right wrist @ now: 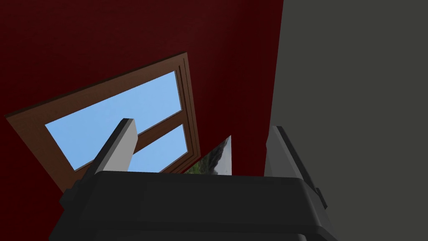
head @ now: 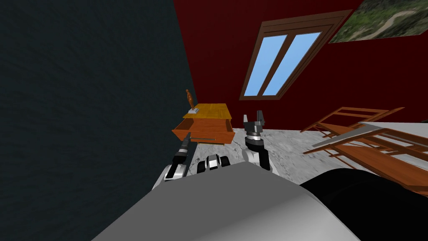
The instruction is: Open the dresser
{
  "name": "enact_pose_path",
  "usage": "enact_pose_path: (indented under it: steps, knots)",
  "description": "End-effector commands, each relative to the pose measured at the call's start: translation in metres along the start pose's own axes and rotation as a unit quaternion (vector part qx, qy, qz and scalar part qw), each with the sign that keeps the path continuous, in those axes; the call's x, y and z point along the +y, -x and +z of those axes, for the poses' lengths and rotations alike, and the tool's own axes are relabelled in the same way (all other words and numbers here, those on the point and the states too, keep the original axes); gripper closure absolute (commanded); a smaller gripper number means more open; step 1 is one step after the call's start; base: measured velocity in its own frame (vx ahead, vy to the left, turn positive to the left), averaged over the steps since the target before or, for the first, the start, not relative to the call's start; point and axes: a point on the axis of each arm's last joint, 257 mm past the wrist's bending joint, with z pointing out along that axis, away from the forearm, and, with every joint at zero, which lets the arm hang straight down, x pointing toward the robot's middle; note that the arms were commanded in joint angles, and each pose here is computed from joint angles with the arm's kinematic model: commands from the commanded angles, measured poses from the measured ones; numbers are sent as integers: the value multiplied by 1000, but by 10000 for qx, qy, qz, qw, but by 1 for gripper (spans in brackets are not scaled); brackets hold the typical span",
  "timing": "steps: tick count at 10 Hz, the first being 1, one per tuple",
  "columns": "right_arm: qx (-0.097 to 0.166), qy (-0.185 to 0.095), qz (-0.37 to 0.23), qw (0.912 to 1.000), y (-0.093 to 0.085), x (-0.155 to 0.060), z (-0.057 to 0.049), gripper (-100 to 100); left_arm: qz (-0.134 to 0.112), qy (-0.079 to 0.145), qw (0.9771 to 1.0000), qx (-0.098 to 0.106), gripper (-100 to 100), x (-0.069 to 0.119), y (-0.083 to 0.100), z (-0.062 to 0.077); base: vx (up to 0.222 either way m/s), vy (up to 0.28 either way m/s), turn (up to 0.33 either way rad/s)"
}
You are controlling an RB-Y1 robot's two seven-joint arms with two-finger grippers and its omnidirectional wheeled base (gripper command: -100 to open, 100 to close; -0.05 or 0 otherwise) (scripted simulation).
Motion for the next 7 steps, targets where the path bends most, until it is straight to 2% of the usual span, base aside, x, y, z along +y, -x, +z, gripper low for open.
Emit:
enact_pose_path:
  steps: [1,2,7]
  knots:
    - [0,0,0,10000,0,0,0,0,-3,20,10000,4,-100,-1,0,0,0,0,0]
    - [0,0,0,10000,0,0,0,0,-6,45,10000,7,0,0,0,-1,0,0,0]
    - [0,0,0,10000,0,0,0,0,-7,114,9999,12,0,6,0,-3,0,0,0]
